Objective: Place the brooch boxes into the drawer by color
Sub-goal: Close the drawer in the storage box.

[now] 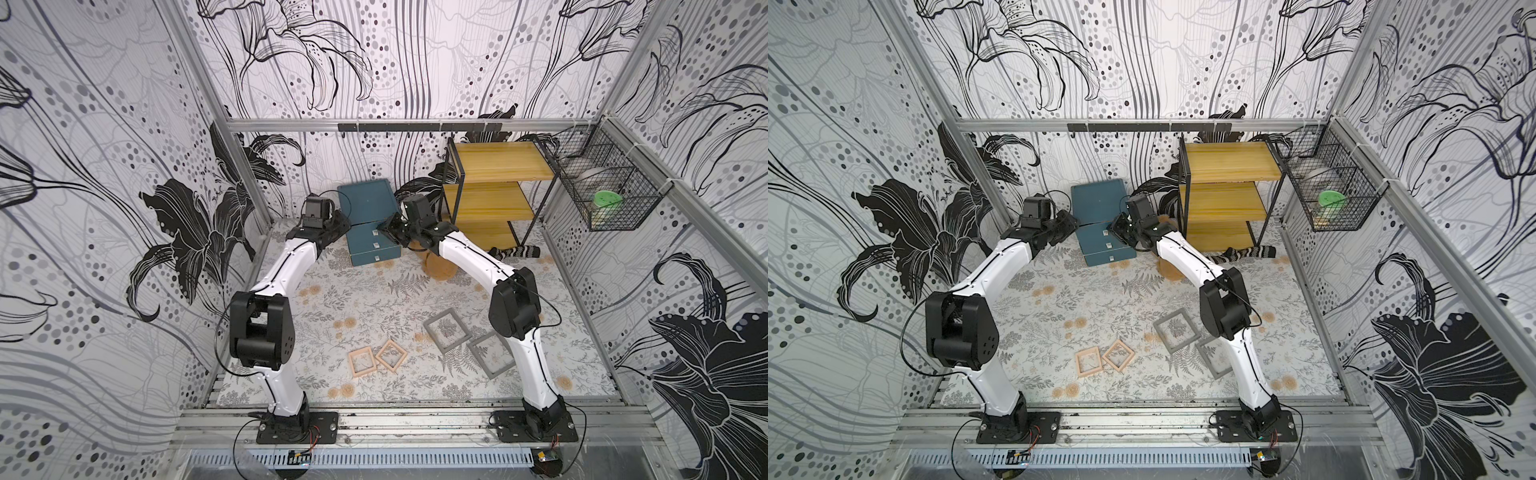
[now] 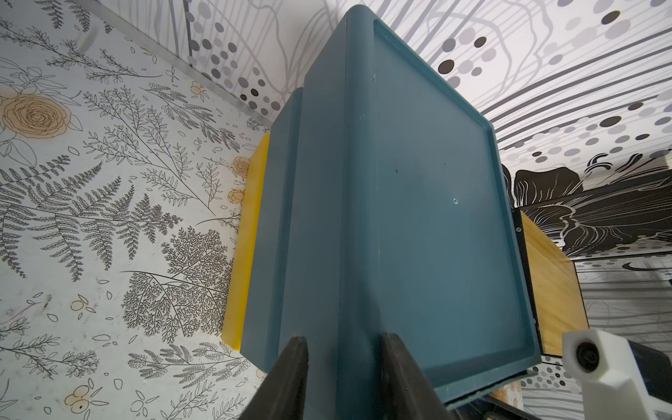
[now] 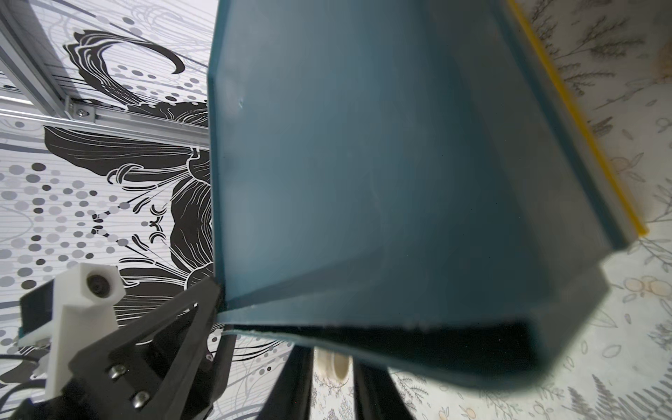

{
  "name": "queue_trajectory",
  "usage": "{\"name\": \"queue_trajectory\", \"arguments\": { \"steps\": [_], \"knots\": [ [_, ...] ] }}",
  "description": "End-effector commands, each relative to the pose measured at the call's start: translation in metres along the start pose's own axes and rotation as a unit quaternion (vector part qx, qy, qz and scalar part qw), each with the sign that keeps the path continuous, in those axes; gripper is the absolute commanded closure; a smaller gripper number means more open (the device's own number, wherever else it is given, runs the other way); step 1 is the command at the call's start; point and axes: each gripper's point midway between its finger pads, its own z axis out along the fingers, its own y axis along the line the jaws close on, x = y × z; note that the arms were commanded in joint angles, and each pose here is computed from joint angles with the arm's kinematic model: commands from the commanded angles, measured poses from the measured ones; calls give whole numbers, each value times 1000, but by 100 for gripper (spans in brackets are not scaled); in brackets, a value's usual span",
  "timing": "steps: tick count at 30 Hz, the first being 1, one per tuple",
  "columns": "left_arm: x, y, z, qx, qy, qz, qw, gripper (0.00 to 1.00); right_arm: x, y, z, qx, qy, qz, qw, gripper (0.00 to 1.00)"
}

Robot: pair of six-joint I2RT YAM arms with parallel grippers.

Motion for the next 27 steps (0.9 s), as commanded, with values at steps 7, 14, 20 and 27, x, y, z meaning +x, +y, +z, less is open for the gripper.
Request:
{"name": "queue_trajectory", "arguments": {
  "steps": [7,14,20,27],
  "knots": [
    [14,16,-5,-21,22,-7,1000,62,-15,0,9,9,-15,-2,1000,76],
    [14,14,-5,-18,23,-7,1000,62,-15,6,-2,5,-20,-5,1000,76],
    [13,13,-5,-17,22,-7,1000,63,-11,18,-28,-10,-33,-20,999,71],
    [12,12,-6,-17,21,-7,1000,62,21,-25,-41,-1,-17,-4,1000,60]
  ]
}}
